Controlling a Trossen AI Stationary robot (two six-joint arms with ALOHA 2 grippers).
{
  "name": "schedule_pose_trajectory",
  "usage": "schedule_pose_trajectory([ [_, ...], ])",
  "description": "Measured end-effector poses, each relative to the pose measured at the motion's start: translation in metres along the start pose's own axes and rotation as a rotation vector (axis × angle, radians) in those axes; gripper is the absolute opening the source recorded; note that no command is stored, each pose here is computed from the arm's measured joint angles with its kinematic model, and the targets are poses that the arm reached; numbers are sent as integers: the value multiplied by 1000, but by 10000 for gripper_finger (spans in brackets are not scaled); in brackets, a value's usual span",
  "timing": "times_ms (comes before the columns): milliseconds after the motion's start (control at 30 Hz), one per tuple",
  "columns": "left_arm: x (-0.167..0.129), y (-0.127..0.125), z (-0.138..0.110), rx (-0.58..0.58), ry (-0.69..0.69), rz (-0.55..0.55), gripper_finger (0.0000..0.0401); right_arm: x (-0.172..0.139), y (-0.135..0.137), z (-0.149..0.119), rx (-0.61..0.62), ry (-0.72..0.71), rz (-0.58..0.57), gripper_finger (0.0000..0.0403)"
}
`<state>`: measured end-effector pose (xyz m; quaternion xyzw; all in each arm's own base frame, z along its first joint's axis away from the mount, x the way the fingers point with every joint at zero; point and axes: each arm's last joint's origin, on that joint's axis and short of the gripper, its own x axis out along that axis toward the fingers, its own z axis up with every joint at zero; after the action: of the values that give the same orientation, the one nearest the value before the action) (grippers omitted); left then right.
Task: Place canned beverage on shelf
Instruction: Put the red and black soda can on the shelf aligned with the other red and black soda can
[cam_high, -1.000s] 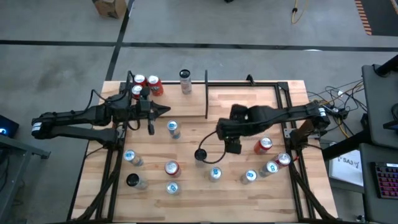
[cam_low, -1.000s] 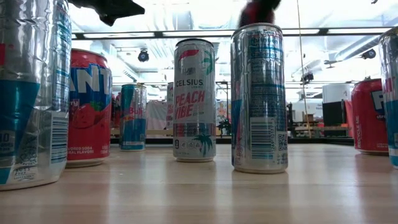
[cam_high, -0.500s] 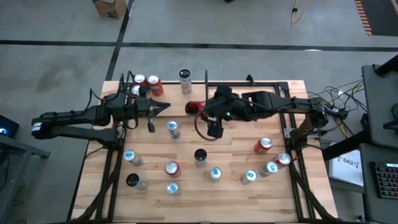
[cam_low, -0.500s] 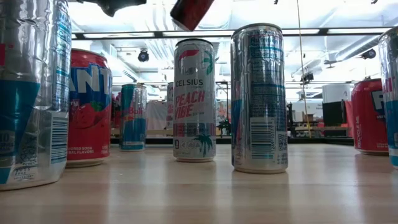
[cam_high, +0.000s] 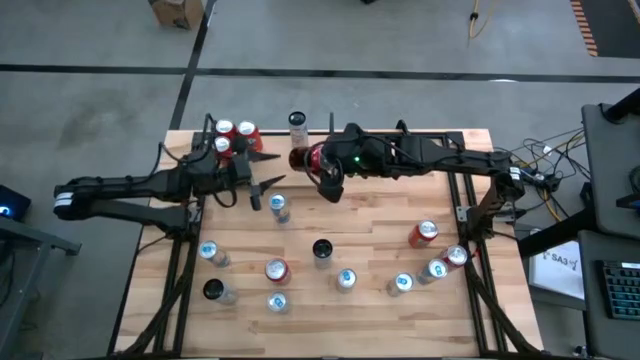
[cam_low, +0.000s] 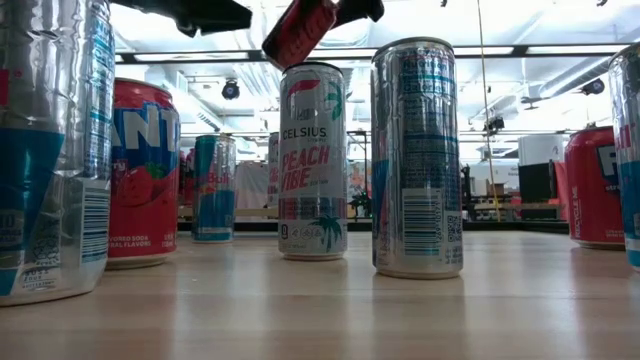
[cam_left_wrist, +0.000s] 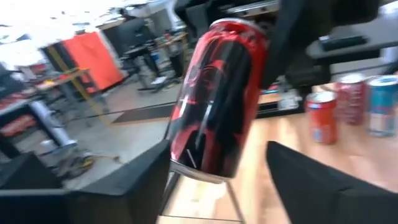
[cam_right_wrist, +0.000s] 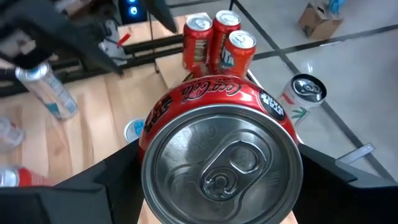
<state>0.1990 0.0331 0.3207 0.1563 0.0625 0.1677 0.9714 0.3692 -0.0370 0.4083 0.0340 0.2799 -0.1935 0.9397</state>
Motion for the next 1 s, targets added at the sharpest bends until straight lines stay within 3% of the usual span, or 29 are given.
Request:
schedule_pose_trajectory([
  [100, 8, -1, -2, 32, 12, 46, 306, 3, -3, 0, 13, -4, -8, 288],
  [233, 18, -4, -4, 39, 7, 61, 341, 7, -7, -1, 37, -11, -17, 288],
  [567, 44, -12, -13, 36, -5, 83, 335, 9, -13, 0, 49, -21, -39, 288],
  [1000, 72, -17, -25, 189, 27, 269, 334, 10, -14, 0, 91, -23, -31, 288],
])
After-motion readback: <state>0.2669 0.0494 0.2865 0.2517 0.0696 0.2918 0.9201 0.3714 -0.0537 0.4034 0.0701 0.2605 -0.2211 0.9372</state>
